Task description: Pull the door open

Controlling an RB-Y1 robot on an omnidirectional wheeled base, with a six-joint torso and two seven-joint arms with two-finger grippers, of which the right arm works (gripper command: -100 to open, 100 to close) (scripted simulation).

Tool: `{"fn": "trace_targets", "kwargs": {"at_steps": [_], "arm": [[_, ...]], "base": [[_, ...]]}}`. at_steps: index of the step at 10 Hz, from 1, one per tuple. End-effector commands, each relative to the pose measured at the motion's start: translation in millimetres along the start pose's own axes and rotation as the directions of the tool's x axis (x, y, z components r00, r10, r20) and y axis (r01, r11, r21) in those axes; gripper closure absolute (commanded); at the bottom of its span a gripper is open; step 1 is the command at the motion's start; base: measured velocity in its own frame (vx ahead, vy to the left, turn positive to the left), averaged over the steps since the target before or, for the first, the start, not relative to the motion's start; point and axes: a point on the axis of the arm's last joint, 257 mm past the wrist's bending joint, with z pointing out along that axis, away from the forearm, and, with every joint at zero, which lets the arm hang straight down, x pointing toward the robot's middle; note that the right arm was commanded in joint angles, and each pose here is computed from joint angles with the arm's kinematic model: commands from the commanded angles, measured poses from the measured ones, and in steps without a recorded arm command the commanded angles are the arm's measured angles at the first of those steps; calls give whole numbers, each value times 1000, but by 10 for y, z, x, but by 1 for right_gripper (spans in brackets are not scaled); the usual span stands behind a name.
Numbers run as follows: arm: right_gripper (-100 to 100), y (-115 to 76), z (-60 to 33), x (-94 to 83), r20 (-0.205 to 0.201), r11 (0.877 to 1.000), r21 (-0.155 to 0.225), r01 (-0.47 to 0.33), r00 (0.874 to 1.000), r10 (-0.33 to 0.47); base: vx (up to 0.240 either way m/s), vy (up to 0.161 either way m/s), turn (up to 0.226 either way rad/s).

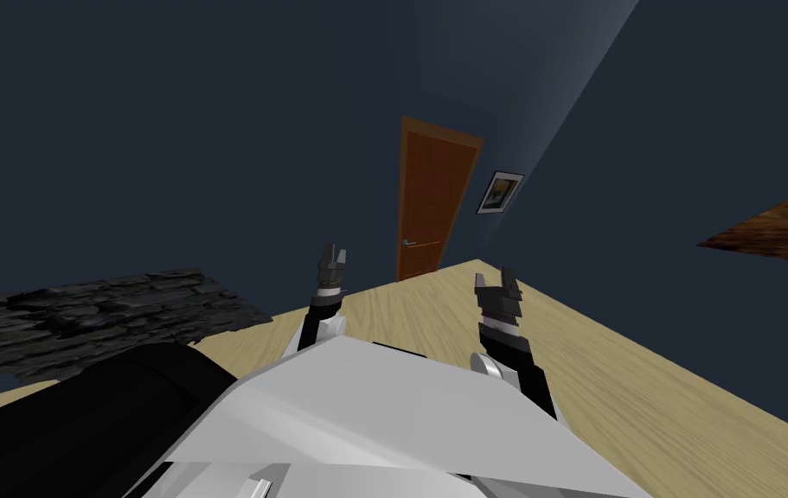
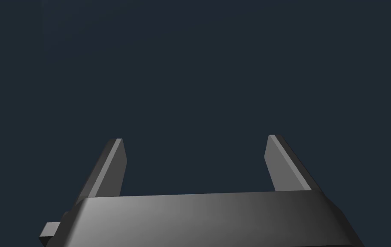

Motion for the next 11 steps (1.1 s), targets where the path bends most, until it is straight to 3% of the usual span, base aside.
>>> {"fn": "trace_targets", "kwargs": {"at_steps": [1, 11], "arm": [[-100, -101, -8, 0, -5, 1000, 12, 2, 1000, -2], [-100, -717, -74, -17, -31, 996, 83, 13, 999, -10]], "base": [[42, -2, 64], [81, -7, 62]]}}
